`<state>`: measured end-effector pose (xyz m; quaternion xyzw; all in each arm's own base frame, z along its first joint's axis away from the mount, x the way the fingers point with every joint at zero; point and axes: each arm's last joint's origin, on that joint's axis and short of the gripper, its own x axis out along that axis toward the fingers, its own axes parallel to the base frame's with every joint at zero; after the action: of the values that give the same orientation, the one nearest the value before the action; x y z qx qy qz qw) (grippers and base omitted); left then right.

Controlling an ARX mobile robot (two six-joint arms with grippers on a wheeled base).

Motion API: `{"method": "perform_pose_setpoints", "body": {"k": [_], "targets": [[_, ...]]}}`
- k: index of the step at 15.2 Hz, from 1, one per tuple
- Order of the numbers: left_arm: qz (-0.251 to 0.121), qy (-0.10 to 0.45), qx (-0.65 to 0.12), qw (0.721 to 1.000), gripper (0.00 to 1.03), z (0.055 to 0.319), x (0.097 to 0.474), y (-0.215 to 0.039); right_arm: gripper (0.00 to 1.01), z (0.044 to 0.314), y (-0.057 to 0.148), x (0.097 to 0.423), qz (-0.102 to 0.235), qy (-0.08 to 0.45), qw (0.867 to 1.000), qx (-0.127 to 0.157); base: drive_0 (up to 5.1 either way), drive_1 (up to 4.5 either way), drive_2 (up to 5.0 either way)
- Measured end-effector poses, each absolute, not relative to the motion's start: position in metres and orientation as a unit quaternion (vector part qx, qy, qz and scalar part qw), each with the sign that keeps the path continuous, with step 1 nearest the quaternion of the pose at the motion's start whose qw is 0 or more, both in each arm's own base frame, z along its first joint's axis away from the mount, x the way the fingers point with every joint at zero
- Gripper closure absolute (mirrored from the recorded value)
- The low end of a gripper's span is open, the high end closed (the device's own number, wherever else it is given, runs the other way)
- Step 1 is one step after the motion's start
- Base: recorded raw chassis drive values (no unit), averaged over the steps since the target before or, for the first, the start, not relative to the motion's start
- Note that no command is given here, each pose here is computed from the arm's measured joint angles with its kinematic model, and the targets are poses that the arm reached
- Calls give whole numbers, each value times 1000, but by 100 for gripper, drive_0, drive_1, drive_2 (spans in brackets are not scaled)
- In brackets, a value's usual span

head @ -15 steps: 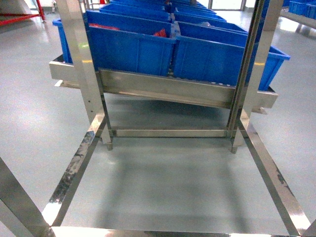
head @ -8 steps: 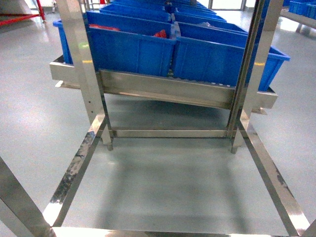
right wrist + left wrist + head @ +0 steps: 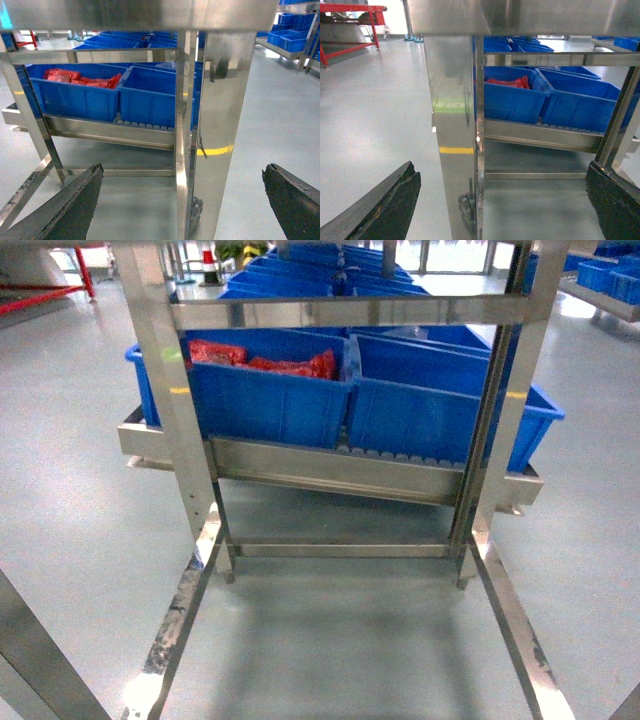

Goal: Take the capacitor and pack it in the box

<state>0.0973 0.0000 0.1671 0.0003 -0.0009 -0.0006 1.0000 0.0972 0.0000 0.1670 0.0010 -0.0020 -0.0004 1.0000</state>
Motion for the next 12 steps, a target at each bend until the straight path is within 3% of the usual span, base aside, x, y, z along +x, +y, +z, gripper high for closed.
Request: {"method": "perform_pose_setpoints", "body": {"k": [12], "targets": [[1, -1, 0, 1000, 5, 167, 97, 0, 3, 167, 0, 97, 0, -1, 1000, 1, 0, 0, 0]]}}
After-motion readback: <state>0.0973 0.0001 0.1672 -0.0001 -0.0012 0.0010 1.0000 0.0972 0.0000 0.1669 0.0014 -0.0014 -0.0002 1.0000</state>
